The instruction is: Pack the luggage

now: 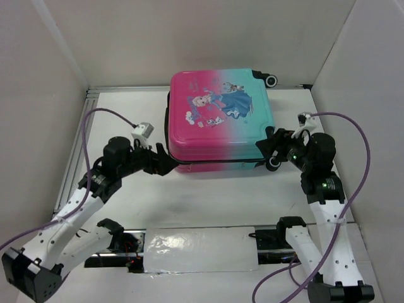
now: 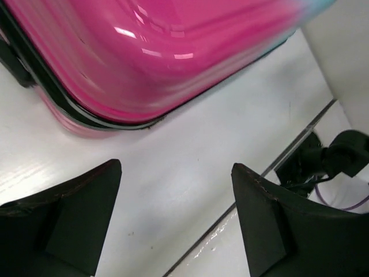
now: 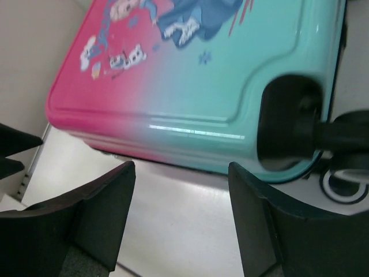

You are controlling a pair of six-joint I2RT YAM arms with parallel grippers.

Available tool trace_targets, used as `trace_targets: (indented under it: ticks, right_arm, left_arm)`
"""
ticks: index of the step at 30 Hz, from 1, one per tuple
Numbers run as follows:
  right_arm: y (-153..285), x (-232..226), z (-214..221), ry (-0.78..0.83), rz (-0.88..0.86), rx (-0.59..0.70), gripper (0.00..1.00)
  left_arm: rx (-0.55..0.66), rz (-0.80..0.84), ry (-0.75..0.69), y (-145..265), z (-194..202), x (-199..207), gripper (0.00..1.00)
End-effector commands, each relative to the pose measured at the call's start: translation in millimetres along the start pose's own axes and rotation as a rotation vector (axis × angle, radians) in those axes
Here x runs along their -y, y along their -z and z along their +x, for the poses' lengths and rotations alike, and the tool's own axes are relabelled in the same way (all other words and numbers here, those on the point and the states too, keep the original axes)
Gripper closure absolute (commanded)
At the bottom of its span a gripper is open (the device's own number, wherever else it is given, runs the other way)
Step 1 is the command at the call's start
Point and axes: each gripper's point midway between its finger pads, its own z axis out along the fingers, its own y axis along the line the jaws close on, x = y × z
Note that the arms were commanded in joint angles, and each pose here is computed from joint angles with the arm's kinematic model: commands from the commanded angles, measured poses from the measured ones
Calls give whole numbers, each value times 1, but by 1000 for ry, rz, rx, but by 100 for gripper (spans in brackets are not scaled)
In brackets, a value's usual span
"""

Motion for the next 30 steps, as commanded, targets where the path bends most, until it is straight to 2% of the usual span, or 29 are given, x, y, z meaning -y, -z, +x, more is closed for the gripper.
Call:
trace_targets:
  ticks: [1,3,4,6,7,12,17,23,30]
  right_arm:
    - [-9,6,36,-54,-3,-89,30]
    - [-9,8,54,-64,2,-137,31]
    - [-12,14,66,-71,23,-160,32]
    - [-15,15,76,-84,24,-177,32]
    - [-18,19,86,-87,35,-193,32]
    - [-50,30,99,-66,72,-210,33]
    - [-73,33,69,26,113,-143,37]
    - [-94,28,20,145,120,-22,37]
    - [-96,11,16,211,41,-17,38]
  left_arm:
    - [-42,24,19,-23,22,13,10]
    - [-117,-8,11,-42,48,14,10]
    - [-139,18,-30,-47,58,33,10]
    - [-126,-66,-57,-58,60,31,10]
    - [-174,-90,-69,-64,77,31,9]
    - [-131,-244,-77,-76,76,10,8]
    - [-67,-257,-66,-83,63,10,8]
    - [-51,-294,-75,-96,62,1,8]
    - [-50,-291,-79,-110,60,0,9]
